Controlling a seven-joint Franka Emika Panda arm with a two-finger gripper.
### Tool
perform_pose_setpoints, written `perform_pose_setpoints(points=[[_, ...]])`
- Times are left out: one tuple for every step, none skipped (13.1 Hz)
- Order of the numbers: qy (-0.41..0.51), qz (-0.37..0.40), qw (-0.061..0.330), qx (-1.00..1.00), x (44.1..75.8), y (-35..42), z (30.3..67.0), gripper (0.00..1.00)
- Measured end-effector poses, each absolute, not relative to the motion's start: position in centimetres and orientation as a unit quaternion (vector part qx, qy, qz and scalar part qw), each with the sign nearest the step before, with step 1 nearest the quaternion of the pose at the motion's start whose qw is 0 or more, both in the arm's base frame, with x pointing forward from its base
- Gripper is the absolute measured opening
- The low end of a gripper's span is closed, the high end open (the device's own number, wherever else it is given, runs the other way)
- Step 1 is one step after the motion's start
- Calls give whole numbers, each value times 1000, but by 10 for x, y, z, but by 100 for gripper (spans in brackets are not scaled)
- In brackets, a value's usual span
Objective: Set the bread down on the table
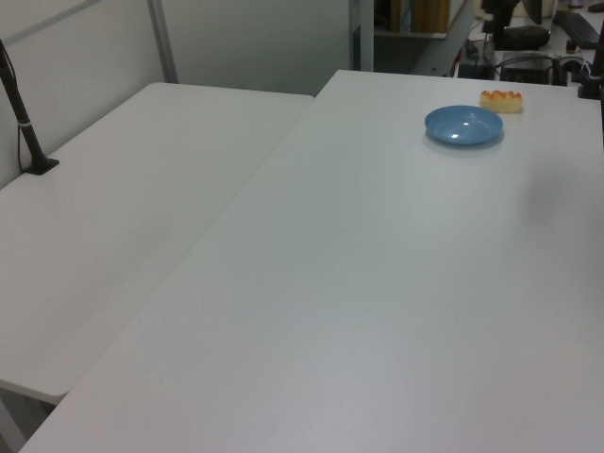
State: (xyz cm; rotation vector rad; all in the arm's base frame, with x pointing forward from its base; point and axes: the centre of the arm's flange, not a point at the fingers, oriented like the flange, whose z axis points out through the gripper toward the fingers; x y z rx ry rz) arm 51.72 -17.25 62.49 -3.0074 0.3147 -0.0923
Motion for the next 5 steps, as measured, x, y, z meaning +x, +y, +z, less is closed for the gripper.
perform_pose_setpoints(points=[[90,-27,59,-994,530,-136,623,100],[66,-29,59,-996,541,-100,619,100],[47,-30,54,-997,549,-76,616,100],[34,-33,50,-998,553,-61,613,100],[20,-41,46,-998,560,-46,611,100]])
